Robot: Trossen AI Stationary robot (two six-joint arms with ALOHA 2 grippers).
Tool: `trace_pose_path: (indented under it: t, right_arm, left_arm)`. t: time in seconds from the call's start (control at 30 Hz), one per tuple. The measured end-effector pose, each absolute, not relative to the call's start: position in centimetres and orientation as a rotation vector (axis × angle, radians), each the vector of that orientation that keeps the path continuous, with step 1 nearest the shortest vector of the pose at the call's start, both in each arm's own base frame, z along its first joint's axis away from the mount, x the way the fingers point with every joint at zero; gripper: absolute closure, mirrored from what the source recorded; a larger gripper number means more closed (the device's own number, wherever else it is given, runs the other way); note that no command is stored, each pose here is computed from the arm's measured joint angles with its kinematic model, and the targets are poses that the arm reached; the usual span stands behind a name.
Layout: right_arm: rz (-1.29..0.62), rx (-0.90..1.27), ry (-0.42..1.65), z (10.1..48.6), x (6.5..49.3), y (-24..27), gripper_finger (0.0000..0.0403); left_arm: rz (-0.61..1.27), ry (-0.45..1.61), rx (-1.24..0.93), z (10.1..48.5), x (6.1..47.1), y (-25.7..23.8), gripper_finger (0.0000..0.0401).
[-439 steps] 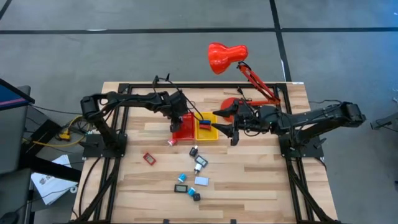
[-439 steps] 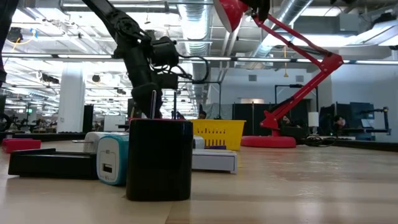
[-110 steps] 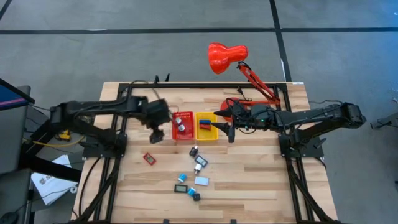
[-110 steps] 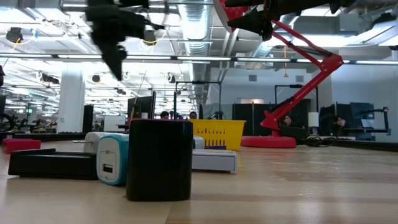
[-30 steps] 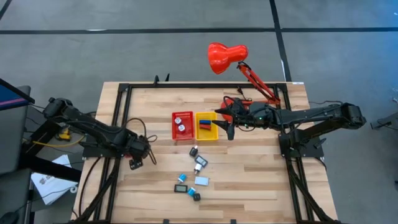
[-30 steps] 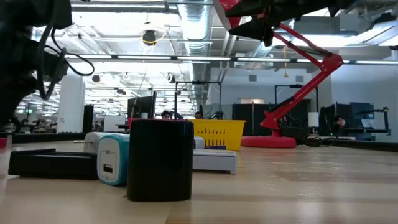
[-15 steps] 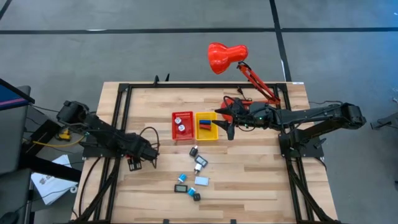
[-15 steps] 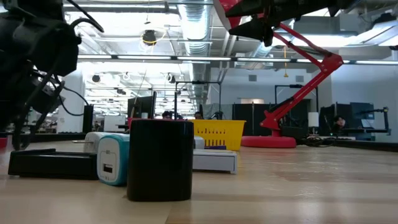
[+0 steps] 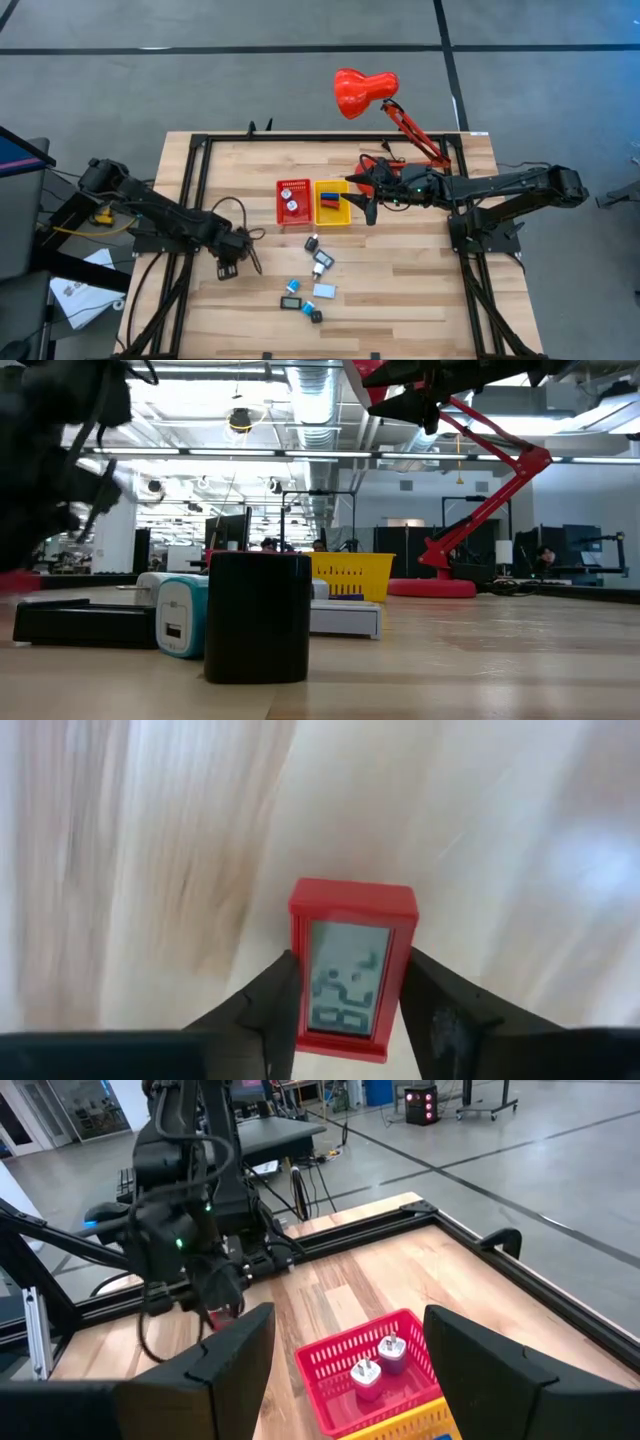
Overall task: Pick & Place Office items
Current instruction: Put the red digital timer into the yellow basket
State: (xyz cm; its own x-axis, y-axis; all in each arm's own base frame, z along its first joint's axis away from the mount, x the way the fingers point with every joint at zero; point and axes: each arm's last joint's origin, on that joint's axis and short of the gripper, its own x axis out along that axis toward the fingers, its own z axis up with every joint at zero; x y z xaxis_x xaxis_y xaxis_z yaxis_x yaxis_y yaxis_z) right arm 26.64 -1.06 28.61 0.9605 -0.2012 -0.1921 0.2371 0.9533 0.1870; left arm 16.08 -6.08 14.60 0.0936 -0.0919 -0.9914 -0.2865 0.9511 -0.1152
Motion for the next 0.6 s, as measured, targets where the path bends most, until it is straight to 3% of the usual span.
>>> trace_pose_path:
  t: [0.3, 0.6]
  right_arm:
    - [-0.222, 0.220, 0.161, 28.7, 26.7, -1.1, 0.0154]
    - [-0.202, 0.231, 0.029, 30.0, 26.8, -0.9, 0.0154]
  left_arm:
    - [-0.038, 1.001, -0.471, 18.5, 18.3, -6.6, 0.0266]
    - [0.026, 0.522, -0.545, 22.9, 19.7, -4.4, 0.0255]
